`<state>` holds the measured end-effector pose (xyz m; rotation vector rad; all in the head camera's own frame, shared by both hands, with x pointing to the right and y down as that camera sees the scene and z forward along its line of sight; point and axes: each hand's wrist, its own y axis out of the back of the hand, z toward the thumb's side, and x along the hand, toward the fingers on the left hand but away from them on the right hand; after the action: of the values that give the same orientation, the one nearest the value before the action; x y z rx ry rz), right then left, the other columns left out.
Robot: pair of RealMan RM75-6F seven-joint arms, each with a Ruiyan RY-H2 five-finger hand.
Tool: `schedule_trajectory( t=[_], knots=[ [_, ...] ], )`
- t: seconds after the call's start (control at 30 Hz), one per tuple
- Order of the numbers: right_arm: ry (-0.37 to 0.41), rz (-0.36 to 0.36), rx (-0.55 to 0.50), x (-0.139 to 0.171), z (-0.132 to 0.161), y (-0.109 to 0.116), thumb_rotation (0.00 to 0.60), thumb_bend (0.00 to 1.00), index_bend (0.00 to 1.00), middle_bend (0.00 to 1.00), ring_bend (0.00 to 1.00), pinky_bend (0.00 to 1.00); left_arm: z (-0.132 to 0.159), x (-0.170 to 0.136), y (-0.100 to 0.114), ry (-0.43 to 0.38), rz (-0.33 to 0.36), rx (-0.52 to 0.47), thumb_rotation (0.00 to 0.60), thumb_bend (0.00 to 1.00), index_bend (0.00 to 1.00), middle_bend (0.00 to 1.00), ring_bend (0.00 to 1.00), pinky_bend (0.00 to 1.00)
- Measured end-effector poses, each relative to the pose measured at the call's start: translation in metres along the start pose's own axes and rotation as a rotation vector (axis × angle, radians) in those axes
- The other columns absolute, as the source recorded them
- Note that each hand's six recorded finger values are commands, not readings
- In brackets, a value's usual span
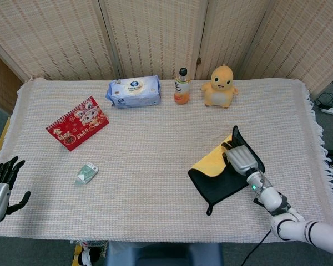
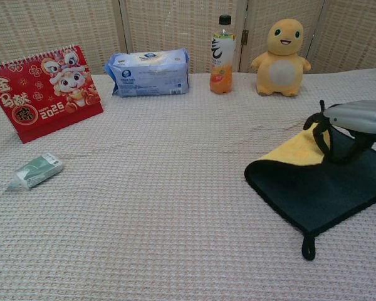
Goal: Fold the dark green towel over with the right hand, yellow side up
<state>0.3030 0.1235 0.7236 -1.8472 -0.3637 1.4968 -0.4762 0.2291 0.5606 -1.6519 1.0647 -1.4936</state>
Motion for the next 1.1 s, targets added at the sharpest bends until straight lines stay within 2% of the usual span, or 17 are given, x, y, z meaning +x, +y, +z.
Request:
schedule_trajectory(
  t=[0.17, 0.33, 1.1],
  knots=[
    [0.001, 0.047, -0.033, 0.026, -0.009, -0.024, 0.6, 0.45, 0.62, 0.18, 0.11, 0.0, 0.002, -0.001, -0.002, -0.004, -0.005, 0.002, 0.6, 0.44, 0.0, 0.0, 0.0, 0.0],
    [0.026, 0.068, -0.054, 0.041, -0.01, -0.038, 0.6, 0.45, 0.62, 0.19, 0.11, 0.0, 0.002, -0.001, -0.002, -0.004, -0.005, 0.002, 0.6, 0.44, 0.0, 0.0, 0.0, 0.0],
    [0.137, 0.102, -0.156, 0.058, 0.031, -0.04, 0.6, 0.45, 0.62, 0.19, 0.11, 0.0, 0.003, -0.003, 0.003, -0.01, 0.008, -0.008, 0.6, 0.44, 0.0, 0.0, 0.0, 0.0]
  ],
)
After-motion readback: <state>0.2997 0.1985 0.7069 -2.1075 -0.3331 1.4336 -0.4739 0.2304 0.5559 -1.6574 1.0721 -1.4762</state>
